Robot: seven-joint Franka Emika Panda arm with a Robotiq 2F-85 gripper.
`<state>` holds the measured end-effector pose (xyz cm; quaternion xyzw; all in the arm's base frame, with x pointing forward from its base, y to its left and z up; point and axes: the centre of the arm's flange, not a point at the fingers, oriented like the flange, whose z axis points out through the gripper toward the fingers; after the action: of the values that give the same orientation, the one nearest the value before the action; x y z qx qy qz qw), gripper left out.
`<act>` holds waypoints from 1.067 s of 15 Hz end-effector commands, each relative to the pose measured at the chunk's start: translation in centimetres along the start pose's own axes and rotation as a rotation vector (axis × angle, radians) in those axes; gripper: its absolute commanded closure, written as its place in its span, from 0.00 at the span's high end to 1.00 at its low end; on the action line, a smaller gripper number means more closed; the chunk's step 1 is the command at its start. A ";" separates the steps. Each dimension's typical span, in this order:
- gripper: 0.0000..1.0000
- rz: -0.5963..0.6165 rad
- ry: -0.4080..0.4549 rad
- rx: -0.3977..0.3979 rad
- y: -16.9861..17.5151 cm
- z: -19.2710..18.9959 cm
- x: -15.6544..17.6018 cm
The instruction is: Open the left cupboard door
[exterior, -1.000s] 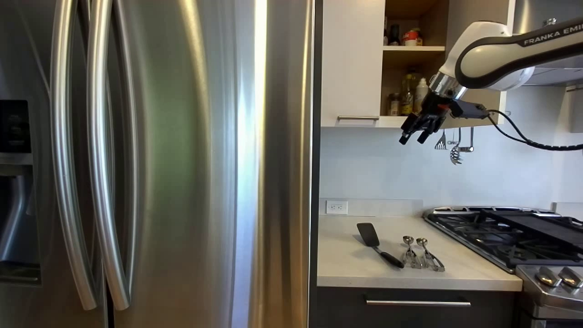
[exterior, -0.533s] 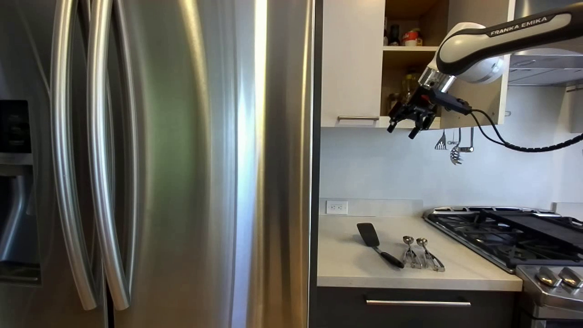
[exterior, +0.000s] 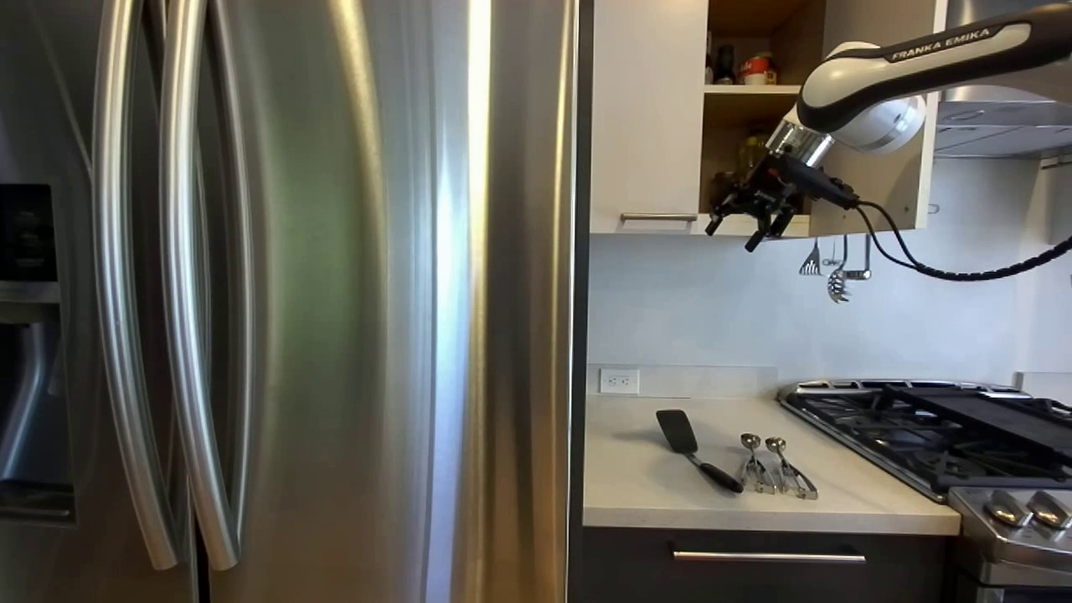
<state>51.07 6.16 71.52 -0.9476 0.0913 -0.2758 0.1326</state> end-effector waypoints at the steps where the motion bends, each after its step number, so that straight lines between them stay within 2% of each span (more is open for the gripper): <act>1: 1.00 0.120 -0.020 0.036 -0.7 -0.4 1.2; 2: 1.00 0.168 -0.012 0.024 -0.7 -0.4 1.9; 3: 1.00 0.223 -0.038 0.052 -0.8 -0.6 2.4; 6: 1.00 0.374 -0.047 0.058 -0.6 -0.3 4.1; 9: 1.00 0.522 -0.010 0.095 0.2 -0.2 6.0; 14: 1.00 0.760 0.068 0.161 3.6 -1.4 8.7; 15: 0.98 0.806 0.087 0.180 4.3 -1.7 9.4; 16: 0.76 0.850 0.107 0.202 4.7 -1.9 10.0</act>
<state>56.58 0.37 75.67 -0.8334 0.4052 -0.2478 0.2827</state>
